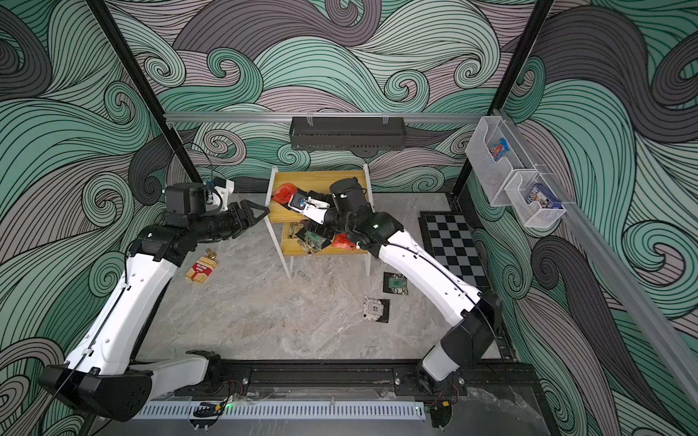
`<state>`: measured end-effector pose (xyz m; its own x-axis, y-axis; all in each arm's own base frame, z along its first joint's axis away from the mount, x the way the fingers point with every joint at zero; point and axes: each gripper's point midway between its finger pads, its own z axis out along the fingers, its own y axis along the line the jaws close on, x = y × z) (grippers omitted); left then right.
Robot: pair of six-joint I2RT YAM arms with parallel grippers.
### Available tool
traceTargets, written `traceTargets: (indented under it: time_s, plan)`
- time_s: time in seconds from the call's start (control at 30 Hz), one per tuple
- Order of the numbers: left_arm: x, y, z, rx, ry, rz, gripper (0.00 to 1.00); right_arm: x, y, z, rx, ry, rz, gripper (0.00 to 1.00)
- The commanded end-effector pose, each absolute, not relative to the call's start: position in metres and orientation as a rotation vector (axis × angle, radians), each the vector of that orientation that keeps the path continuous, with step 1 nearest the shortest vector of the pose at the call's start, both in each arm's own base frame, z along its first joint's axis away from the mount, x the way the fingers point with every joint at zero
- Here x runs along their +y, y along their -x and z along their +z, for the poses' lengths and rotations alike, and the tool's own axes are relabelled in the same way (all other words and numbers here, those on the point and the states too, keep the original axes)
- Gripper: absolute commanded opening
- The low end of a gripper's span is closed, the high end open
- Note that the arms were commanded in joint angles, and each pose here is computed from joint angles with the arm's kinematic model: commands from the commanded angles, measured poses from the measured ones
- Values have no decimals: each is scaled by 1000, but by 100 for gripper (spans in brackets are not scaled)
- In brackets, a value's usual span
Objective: Remove the tea bags from the shelf
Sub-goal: Pick up the tea bag from the shelf.
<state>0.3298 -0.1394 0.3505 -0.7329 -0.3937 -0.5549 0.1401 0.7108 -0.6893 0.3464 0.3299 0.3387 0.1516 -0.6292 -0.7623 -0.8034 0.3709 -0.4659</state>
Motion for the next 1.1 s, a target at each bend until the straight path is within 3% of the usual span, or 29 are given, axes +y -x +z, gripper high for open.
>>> traceTargets:
  time_s: [0.0, 0.7, 1.07]
  plan:
    - [-140, -327, 354, 2188, 176, -958, 69, 323, -346, 336, 1564, 1322, 158, 55]
    - [-138, -324, 351, 2191, 194, -959, 69, 300, -334, 331, 1601, 1297, 102, 27]
    - [-138, -324, 350, 2193, 198, -960, 69, 288, -318, 352, 1567, 1263, 106, 8]
